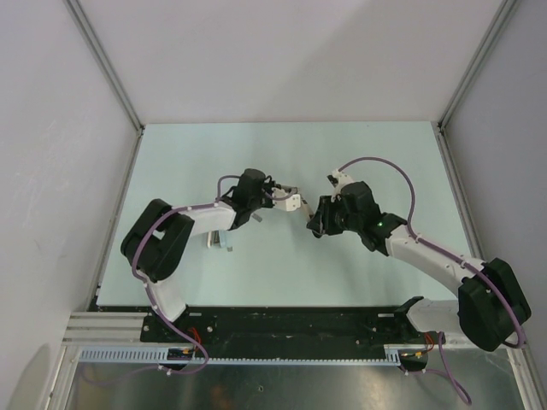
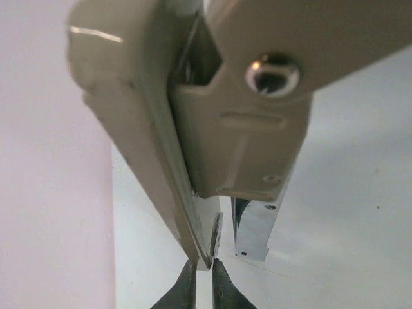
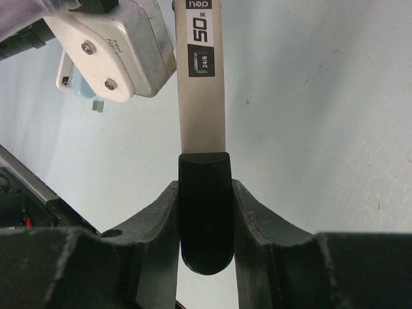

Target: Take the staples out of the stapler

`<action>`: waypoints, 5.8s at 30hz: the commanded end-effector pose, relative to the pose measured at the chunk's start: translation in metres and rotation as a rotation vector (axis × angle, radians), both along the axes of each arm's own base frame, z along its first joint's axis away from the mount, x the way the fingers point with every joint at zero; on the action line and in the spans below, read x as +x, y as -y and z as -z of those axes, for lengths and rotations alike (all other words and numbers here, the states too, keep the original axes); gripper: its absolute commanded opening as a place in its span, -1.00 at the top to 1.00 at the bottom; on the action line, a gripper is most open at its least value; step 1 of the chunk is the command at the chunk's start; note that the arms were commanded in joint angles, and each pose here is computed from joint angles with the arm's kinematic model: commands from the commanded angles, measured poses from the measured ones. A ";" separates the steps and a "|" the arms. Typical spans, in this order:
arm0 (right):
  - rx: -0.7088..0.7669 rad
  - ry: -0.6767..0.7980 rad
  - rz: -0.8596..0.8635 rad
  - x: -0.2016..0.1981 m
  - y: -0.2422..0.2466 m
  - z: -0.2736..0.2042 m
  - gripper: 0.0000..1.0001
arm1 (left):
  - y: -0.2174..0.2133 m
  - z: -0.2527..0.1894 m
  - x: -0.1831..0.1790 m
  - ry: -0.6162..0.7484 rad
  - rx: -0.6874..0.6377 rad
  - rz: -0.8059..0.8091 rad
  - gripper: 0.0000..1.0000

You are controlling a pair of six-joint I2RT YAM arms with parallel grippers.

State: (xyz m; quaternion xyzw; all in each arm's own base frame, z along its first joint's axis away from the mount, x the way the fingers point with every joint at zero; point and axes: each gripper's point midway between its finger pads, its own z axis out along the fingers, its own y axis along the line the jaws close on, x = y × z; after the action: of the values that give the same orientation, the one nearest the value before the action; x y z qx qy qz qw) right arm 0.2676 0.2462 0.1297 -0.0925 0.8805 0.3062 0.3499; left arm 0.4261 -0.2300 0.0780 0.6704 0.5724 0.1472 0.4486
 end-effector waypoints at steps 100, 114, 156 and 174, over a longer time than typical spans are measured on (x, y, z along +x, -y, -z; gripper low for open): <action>-0.358 -0.068 0.988 0.149 0.204 0.001 -0.53 | -0.074 -0.118 -0.074 -0.330 -0.663 -0.382 -0.30; -0.446 -0.344 1.208 0.080 0.277 0.056 -0.51 | -0.065 -0.117 -0.071 -0.363 -0.675 -0.358 -0.32; -0.379 -0.482 1.191 0.063 0.272 0.119 -0.52 | -0.063 -0.119 -0.075 -0.373 -0.668 -0.336 -0.36; -0.348 -0.544 0.987 0.051 0.204 0.126 -0.31 | -0.065 -0.120 -0.075 -0.360 -0.657 -0.336 -0.36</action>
State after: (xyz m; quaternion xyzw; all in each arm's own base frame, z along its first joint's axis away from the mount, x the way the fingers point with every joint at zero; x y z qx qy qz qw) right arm 0.3359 0.0067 0.0179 0.3712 0.8944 -0.0683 0.2400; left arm 0.3462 -0.1602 0.1725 0.4058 0.7774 -0.0848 0.4731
